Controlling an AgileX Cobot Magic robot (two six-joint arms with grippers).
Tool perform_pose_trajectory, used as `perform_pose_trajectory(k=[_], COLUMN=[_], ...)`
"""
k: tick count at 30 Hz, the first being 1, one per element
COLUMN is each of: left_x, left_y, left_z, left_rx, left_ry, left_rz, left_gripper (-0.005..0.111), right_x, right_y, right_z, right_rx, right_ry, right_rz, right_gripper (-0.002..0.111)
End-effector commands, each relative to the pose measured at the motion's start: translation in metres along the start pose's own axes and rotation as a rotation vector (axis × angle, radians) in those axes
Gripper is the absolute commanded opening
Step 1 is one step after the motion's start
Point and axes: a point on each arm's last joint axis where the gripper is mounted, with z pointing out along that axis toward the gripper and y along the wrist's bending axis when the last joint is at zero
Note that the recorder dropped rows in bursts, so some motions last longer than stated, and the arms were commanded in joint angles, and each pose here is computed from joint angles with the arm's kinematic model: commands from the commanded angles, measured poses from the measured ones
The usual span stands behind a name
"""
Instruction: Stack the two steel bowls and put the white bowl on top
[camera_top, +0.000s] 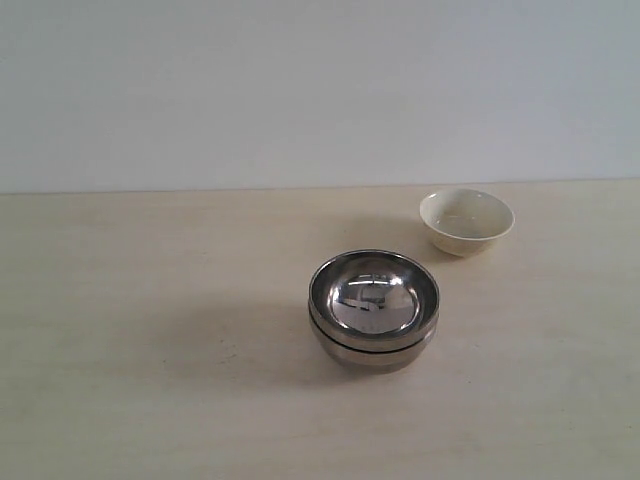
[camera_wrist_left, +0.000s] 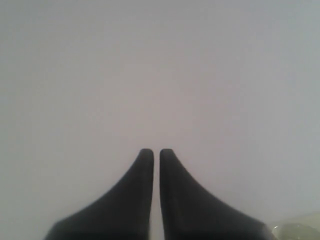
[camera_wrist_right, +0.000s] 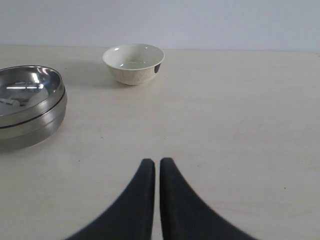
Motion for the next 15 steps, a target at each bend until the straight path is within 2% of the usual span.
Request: perform_pose_trajectory(k=[1, 9, 15], left_x=[0.02, 0.071, 0.103], left_y=[0.007, 0.01, 0.009], left_z=[0.003, 0.005, 0.003], left_rx=[-0.087, -0.156, -0.16], left_ry=[0.001, 0.134, 0.215], left_rz=[-0.082, -0.06, -0.065], left_gripper=[0.004, 0.004, 0.004], right_x=[-0.001, -0.001, -0.001], right_y=[0.0, 0.0, 0.0], right_z=[0.0, 0.0, 0.0], right_rx=[-0.002, -0.002, -0.002], right_ry=[-0.009, -0.009, -0.009], right_rz=[-0.004, -0.004, -0.004], right_gripper=[0.001, 0.001, 0.001])
